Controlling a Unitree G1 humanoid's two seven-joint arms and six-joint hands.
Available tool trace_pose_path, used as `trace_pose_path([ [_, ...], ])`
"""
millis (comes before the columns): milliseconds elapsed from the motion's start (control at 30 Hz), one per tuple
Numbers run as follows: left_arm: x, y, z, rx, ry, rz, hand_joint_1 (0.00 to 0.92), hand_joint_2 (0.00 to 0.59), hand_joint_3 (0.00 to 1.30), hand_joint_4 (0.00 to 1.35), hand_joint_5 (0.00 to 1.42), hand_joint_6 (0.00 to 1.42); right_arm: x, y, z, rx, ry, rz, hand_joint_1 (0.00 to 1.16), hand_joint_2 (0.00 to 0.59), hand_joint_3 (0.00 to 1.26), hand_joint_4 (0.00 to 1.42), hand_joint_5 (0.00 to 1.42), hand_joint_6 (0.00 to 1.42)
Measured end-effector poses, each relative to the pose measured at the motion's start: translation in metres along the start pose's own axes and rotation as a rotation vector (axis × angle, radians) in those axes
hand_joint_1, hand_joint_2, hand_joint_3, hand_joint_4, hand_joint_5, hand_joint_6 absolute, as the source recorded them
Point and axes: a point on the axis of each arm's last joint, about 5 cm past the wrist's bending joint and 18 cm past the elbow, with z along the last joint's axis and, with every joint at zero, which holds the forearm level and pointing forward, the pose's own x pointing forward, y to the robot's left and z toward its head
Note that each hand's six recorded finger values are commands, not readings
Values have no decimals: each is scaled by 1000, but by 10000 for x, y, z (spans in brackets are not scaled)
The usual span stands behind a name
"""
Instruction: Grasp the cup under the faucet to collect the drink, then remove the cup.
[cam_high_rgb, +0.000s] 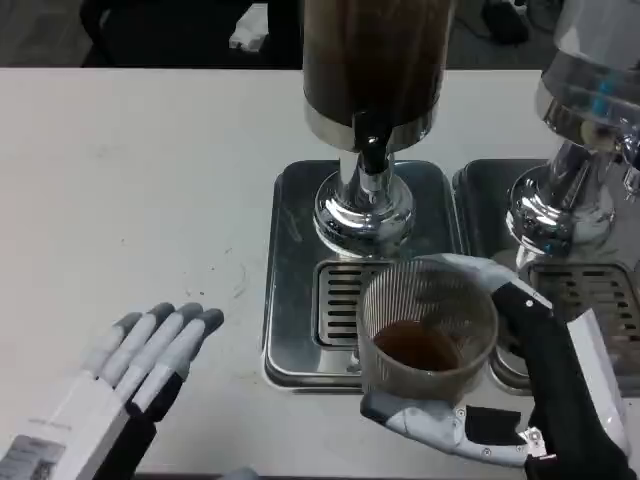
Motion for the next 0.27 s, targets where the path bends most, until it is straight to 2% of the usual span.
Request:
trace_pose_path([
  [267, 1, -2, -1, -1, 5, 1, 0, 145, 0, 0, 0, 0, 0, 9, 4, 5, 0, 0, 1108, 86, 726, 820, 884, 1273],
])
